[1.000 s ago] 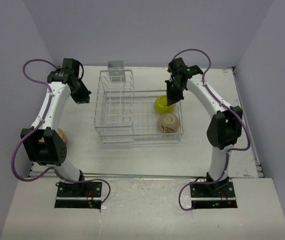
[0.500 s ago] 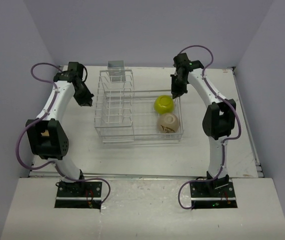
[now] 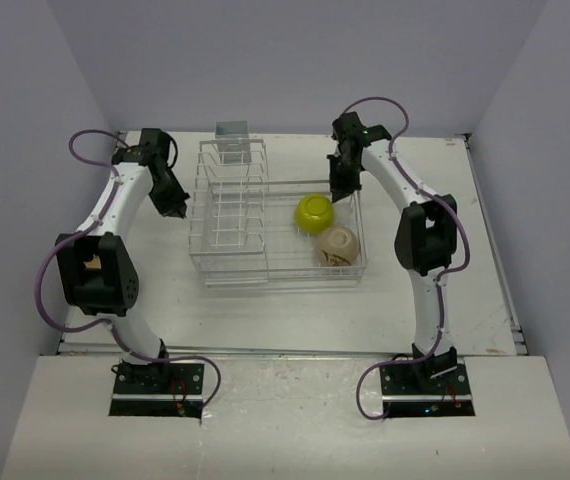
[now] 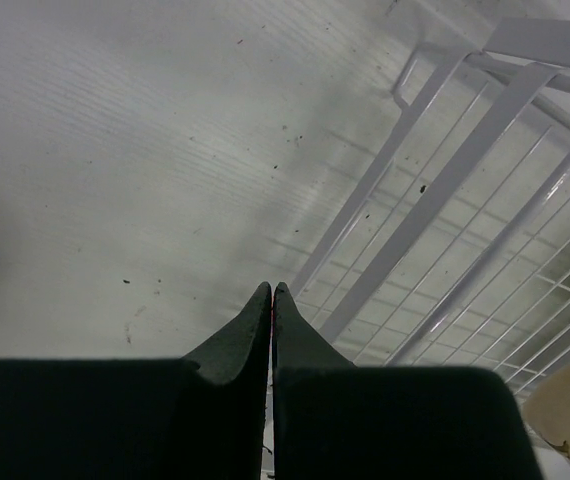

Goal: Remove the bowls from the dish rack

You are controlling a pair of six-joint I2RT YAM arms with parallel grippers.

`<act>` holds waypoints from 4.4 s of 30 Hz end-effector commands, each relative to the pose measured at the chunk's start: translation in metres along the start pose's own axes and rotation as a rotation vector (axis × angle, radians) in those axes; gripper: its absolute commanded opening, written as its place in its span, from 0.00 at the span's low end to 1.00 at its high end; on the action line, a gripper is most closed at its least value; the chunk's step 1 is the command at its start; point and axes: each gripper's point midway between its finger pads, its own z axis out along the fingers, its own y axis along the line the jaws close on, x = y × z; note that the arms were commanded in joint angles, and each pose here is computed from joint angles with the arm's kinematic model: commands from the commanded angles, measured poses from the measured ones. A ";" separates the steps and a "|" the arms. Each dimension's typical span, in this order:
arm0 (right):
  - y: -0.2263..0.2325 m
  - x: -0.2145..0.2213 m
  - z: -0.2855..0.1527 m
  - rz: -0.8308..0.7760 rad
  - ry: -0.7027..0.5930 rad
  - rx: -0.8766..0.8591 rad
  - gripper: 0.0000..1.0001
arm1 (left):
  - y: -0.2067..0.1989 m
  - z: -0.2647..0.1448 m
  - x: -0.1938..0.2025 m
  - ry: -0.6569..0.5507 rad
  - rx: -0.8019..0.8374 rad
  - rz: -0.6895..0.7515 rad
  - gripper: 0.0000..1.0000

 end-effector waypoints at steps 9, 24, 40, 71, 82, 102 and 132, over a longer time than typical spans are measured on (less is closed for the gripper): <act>0.106 0.019 0.000 -0.110 0.051 -0.294 0.00 | -0.011 0.002 0.018 0.034 0.050 0.072 0.00; 0.100 0.017 -0.055 -0.118 -0.056 -0.280 0.00 | -0.017 -0.018 0.026 0.026 0.114 0.079 0.00; 0.109 0.069 -0.020 -0.152 0.070 -0.274 0.00 | 0.004 0.003 0.060 0.123 0.022 0.114 0.00; 0.153 0.058 -0.019 -0.168 -0.007 -0.326 0.00 | -0.005 0.009 0.091 0.177 0.045 0.171 0.00; 0.191 0.050 0.006 -0.191 0.017 -0.451 0.00 | -0.009 0.008 0.097 0.183 0.087 0.161 0.00; 0.221 0.086 -0.057 -0.190 -0.025 -0.718 0.12 | -0.020 0.007 0.099 0.187 0.152 0.152 0.00; 0.168 0.062 -0.004 -0.075 0.042 -0.565 0.00 | -0.042 0.038 0.070 0.218 0.163 0.114 0.00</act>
